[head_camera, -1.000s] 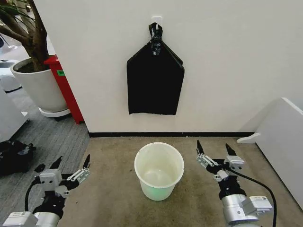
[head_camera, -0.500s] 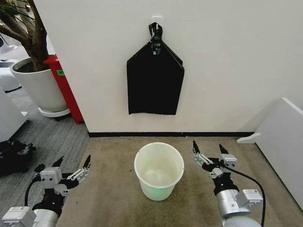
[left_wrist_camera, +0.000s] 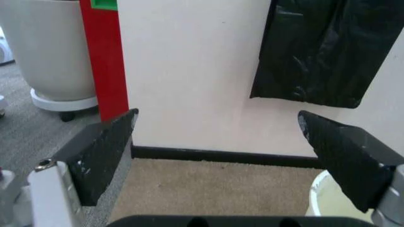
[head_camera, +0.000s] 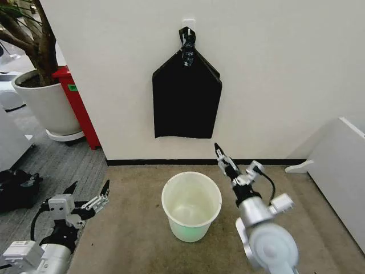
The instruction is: Place the garbage bag over the trash bin.
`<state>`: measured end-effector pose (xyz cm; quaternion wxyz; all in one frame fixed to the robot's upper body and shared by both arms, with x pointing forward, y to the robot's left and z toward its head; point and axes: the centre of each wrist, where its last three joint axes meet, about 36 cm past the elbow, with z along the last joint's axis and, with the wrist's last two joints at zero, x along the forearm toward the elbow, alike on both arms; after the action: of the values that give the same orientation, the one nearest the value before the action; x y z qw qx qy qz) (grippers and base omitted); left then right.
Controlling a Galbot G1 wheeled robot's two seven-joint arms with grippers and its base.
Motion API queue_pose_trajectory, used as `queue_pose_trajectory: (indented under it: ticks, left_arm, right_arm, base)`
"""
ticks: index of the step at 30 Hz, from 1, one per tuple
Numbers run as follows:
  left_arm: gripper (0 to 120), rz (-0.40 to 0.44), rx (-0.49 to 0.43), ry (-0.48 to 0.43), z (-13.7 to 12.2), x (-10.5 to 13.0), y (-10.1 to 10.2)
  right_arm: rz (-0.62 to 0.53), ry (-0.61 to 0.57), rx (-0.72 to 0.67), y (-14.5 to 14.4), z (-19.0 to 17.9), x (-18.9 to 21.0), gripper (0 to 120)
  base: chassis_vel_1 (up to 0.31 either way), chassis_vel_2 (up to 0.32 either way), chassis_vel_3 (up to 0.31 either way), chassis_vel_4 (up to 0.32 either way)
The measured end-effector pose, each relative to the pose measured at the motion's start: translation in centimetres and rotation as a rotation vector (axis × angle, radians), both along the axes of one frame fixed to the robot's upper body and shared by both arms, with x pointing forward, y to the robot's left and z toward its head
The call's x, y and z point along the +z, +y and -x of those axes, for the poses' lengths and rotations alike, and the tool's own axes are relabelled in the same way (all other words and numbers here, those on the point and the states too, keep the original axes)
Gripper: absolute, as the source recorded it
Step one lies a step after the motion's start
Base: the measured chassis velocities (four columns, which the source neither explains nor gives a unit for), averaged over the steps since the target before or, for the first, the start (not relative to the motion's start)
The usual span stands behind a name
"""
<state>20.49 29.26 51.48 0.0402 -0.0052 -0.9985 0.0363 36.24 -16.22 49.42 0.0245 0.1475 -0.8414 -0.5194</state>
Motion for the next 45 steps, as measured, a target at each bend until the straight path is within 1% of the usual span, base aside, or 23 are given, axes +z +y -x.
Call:
queue_pose_trajectory:
  ticks: [2,3,6,7,8,9,10,11,12,15,16,18,20,23,35,38,39,45]
  left_arm:
    - [100,0.0,0.001,0.0,0.0,0.0,0.0]
    - [100,0.0,0.001,0.0,0.0,0.0,0.0]
    - [100,-0.005,0.014,0.017,0.3,-0.2,0.0]
    - [100,-0.005,0.014,0.017,0.3,-0.2,0.0]
    - [100,-0.009,0.023,0.028,0.5,-0.3,0.0]
    - [100,-0.01,0.025,0.03,0.5,-0.3,0.0]
    - [100,-0.01,0.025,0.03,0.5,-0.3,0.0]
    - [100,-0.011,0.027,0.032,0.6,-0.3,0.1]
    - [100,-0.011,0.027,0.032,0.6,-0.3,0.1]
    - [100,-0.013,0.03,0.035,0.7,-0.3,0.1]
    - [100,-0.013,0.03,0.035,0.7,-0.3,0.1]
    - [100,-0.022,0.041,0.039,0.9,-0.4,0.2]
    - [100,-0.023,0.042,0.039,1.0,-0.4,0.2]
    - [100,-0.024,0.045,0.039,1.0,-0.4,0.2]
    - [100,-0.025,0.047,0.039,1.0,-0.4,0.2]
    - [100,-0.025,0.047,0.039,1.0,-0.4,0.2]
    - [100,-0.025,0.048,0.038,1.0,-0.4,0.2]
    - [100,-0.025,0.049,0.038,1.0,-0.4,0.2]
  right_arm:
    - [-0.058,-0.005,0.019,0.9,-2.1,1.1,100]
    - [-0.058,-0.005,0.019,0.9,-2.1,1.1,100]
    - [-0.127,-0.003,0.044,2.4,-5.2,3.1,100]
    - [-0.127,-0.003,0.044,2.4,-5.2,3.1,100]
    - [-0.163,0.0,0.058,3.4,-6.9,4.3,100]
    - [-0.181,-0.004,0.065,4.0,-7.8,5.1,100]
    - [-0.181,-0.004,0.065,4.0,-7.8,5.1,100]
    - [-0.212,-0.029,0.077,5.3,-10.1,7.3,100]
    - [-0.212,-0.029,0.077,5.3,-10.1,7.3,100]
    - [-0.241,-0.061,0.091,7.0,-13.2,10.2,100]
    - [-0.241,-0.061,0.091,7.0,-13.2,10.2,100]
    - [-0.265,-0.055,0.096,8.2,-15.5,11.8,100]
    - [-0.268,-0.053,0.096,8.4,-15.9,12.1,100]
    - [-0.275,-0.039,0.091,9.7,-18.9,13.4,100]
    - [-0.223,-0.071,0.066,9.2,-24.5,15.4,100]
    - [-0.221,-0.07,0.067,9.2,-24.9,15.5,100]
    - [-0.212,-0.065,0.067,9.1,-25.8,15.3,100]
    - [-0.207,-0.048,0.06,8.8,-27.2,14.8,100]
  base:
    - [0.0,0.0,0.0,0.0]
    - [0.0,0.0,0.0,0.0]
    - [0.0,0.0,0.0,0.0]
    - [0.0,0.0,0.0,0.0]
    - [0.0,0.0,0.0,0.0]
    - [0.0,0.0,0.0,0.0]
    - [0.0,0.0,0.0,0.0]
    - [0.0,0.0,0.0,0.0]
    - [0.0,0.0,0.0,0.0]
    - [0.0,0.0,0.0,0.0]
    - [0.0,0.0,0.0,0.0]
    - [0.0,0.0,0.0,0.0]
    - [0.0,0.0,0.0,0.0]
    - [0.0,0.0,0.0,0.0]
    - [0.0,0.0,0.0,0.0]
    - [0.0,0.0,0.0,0.0]
    - [0.0,0.0,0.0,0.0]
    - [0.0,0.0,0.0,0.0]
